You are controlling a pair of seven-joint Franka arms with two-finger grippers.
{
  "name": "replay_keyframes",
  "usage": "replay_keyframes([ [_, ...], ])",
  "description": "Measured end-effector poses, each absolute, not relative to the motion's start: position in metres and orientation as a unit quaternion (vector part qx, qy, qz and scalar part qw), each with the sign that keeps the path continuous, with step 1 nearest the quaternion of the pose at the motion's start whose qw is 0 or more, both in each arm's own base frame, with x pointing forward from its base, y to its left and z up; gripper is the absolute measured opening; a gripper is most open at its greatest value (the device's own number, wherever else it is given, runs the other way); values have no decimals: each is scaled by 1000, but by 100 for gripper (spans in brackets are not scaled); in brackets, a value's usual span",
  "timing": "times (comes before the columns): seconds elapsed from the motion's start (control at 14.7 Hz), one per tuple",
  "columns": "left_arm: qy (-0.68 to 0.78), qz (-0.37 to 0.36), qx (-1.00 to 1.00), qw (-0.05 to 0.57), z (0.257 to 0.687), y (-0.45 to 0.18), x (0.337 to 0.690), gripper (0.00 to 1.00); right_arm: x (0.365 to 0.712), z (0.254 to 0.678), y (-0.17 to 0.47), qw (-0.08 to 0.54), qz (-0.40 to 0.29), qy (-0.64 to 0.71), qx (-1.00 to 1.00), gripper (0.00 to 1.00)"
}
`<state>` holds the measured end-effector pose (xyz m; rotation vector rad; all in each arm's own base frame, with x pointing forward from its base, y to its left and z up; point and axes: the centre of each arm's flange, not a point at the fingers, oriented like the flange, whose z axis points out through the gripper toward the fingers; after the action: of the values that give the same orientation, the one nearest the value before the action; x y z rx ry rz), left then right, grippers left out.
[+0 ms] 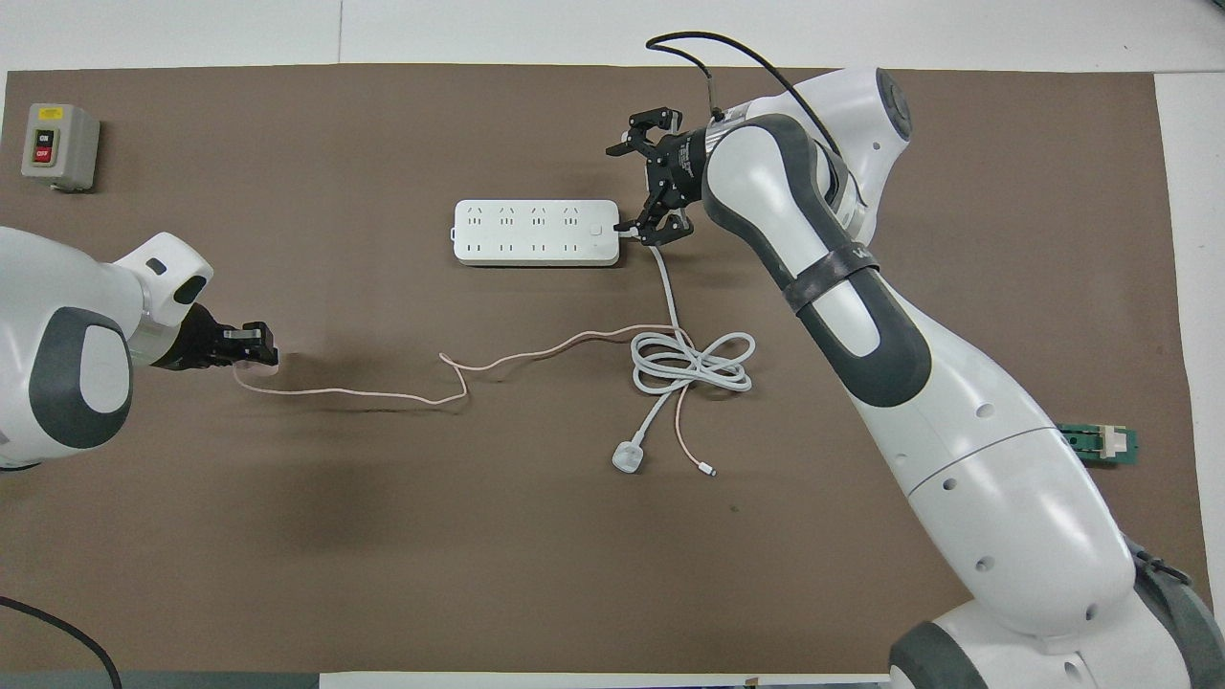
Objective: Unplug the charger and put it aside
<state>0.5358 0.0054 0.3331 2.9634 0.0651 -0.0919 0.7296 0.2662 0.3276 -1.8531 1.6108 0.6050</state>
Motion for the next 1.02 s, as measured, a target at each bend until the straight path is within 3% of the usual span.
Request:
replay_keyframes([
  [0.34, 21, -18, 993, 118, 321, 35, 511, 34, 721, 387, 231, 269, 199, 591, -734, 100],
  [0.75, 32, -21, 994, 106, 324, 65, 506, 100, 705, 460, 173, 204, 129, 504, -829, 100],
  [1.02, 26, -35, 995, 87, 365, 72, 522, 100, 692, 492, 121, 166, 89, 378, -907, 100],
])
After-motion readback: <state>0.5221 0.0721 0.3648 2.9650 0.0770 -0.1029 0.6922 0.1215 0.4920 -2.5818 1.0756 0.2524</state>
